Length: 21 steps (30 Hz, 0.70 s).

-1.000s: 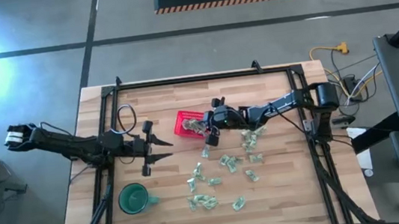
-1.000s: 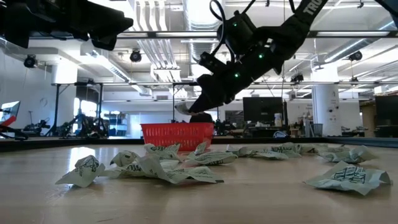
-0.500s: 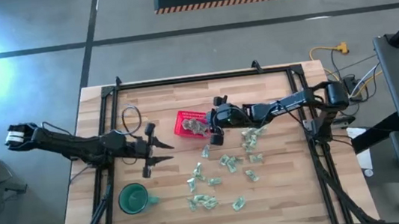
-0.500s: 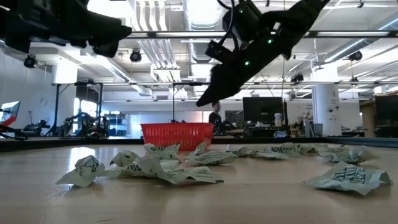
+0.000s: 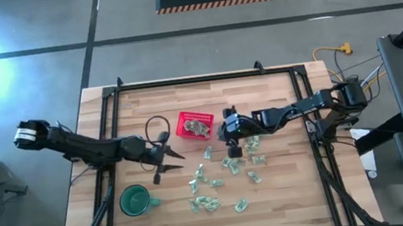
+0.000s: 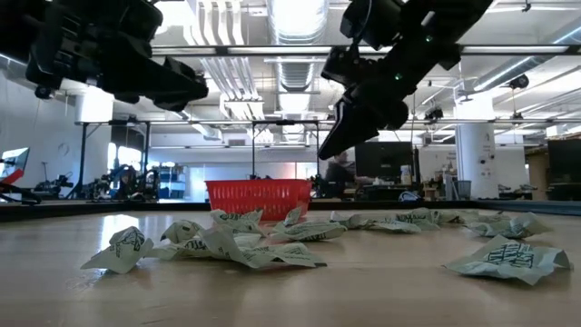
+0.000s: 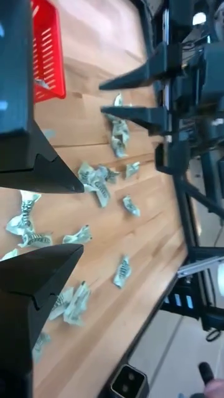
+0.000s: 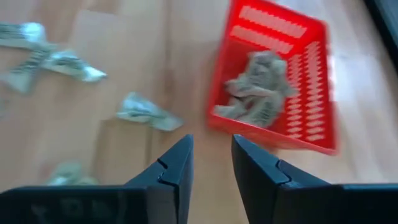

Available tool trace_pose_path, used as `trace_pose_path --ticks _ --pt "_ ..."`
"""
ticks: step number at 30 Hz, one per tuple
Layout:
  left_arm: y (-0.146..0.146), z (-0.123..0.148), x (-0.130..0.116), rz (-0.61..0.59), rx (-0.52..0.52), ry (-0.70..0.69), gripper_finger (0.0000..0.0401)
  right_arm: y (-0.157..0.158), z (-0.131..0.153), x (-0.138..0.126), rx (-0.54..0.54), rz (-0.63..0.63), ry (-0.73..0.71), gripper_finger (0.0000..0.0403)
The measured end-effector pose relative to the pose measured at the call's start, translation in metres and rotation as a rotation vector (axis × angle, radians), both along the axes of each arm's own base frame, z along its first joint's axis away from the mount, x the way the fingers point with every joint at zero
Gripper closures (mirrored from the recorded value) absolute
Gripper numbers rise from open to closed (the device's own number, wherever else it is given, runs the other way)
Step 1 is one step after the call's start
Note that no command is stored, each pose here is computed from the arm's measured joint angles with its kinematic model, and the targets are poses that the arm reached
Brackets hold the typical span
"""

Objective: Pick and place items into bin
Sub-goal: Put the stevia packet into the red bin

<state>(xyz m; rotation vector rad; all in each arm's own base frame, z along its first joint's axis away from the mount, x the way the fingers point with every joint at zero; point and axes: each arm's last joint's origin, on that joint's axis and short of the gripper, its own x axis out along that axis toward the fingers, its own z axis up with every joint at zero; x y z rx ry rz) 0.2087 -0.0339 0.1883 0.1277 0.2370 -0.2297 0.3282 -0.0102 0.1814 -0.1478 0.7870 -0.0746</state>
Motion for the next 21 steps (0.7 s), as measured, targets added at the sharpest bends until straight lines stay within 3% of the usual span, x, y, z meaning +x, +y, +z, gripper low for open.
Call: trace_pose_path --ticks 12,21 --pt "-0.002 -0.007 0.012 0.012 -0.025 0.060 0.0276 0.012 -0.026 -0.018 0.202 0.049 0.086 0.0318" --pt "-0.007 -0.021 0.013 -0.012 -0.018 0.153 0.0276 0.023 -0.032 -0.024 0.218 0.065 0.111 0.0324"
